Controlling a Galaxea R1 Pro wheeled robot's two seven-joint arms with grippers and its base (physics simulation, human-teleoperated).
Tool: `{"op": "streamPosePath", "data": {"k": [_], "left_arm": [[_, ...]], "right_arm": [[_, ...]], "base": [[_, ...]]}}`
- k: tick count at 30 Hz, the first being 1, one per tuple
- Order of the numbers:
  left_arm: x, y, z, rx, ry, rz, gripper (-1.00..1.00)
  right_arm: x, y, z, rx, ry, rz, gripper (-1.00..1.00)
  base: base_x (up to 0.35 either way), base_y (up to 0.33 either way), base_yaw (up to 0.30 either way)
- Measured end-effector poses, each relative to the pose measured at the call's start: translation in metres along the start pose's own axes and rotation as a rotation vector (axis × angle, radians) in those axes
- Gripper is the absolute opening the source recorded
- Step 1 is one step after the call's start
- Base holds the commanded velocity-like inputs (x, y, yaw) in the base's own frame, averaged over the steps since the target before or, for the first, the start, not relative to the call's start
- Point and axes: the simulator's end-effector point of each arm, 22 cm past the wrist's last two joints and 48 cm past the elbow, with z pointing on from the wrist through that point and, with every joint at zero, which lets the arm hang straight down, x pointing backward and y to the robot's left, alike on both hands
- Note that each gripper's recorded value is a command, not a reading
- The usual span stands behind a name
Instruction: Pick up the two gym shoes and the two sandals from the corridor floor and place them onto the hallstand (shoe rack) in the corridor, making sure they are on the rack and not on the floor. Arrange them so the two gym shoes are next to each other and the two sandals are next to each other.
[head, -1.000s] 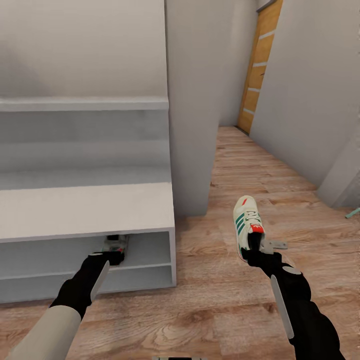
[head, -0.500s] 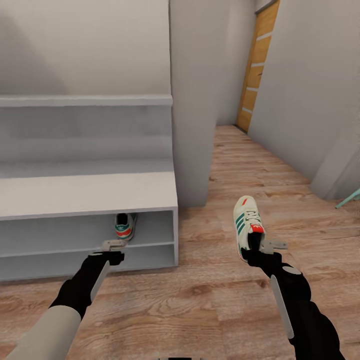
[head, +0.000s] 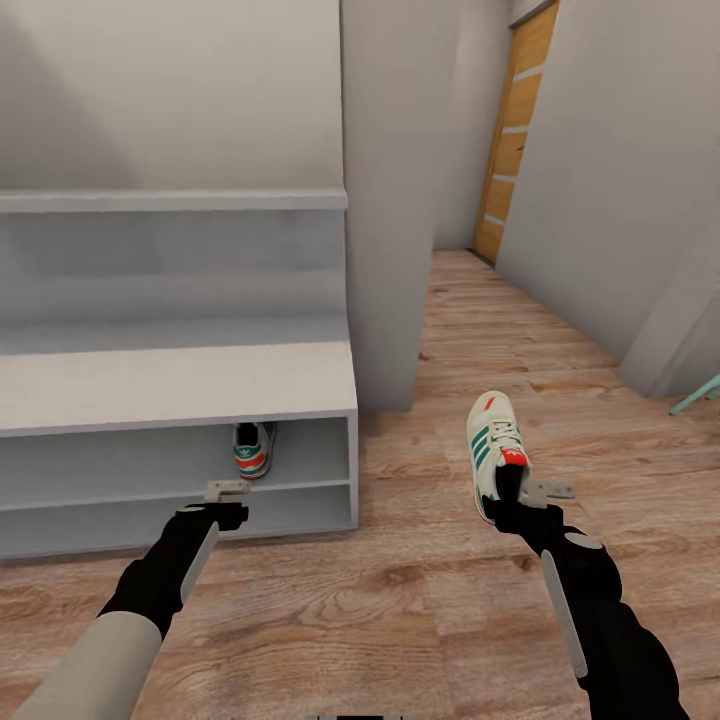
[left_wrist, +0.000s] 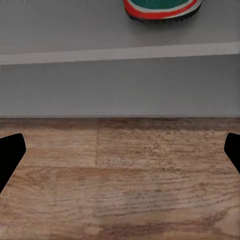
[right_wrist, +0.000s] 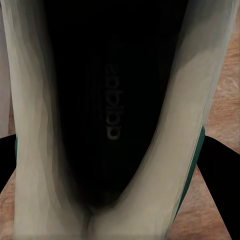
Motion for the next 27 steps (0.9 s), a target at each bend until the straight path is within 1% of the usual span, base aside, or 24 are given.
{"op": "streamPosePath", "data": {"k": [6, 13, 27], "left_arm": [[-0.0001, -0.0001, 0.0001, 0.001, -0.001, 0.0, 1.0], [0.0, -0.0003, 0.0002, 0.002, 0.0, 0.0, 1.0], [0.0001, -0.0003, 0.0003, 0.001, 0.0, 0.0, 1.0]], "right_arm": [[-0.0001, -0.0017, 0.0001, 0.003, 0.0, -0.001, -1.0], [0.0002, -0.0085, 0.0003, 0.015, 0.0, 0.007, -1.0], [0.0003, -0.0094, 0.0003, 0.017, 0.0, 0.009, -1.0]], "base": [[-0.033, 0.034, 0.0], [-0.209, 0.219, 0.0], [-0.233, 0.236, 0.0]]}}
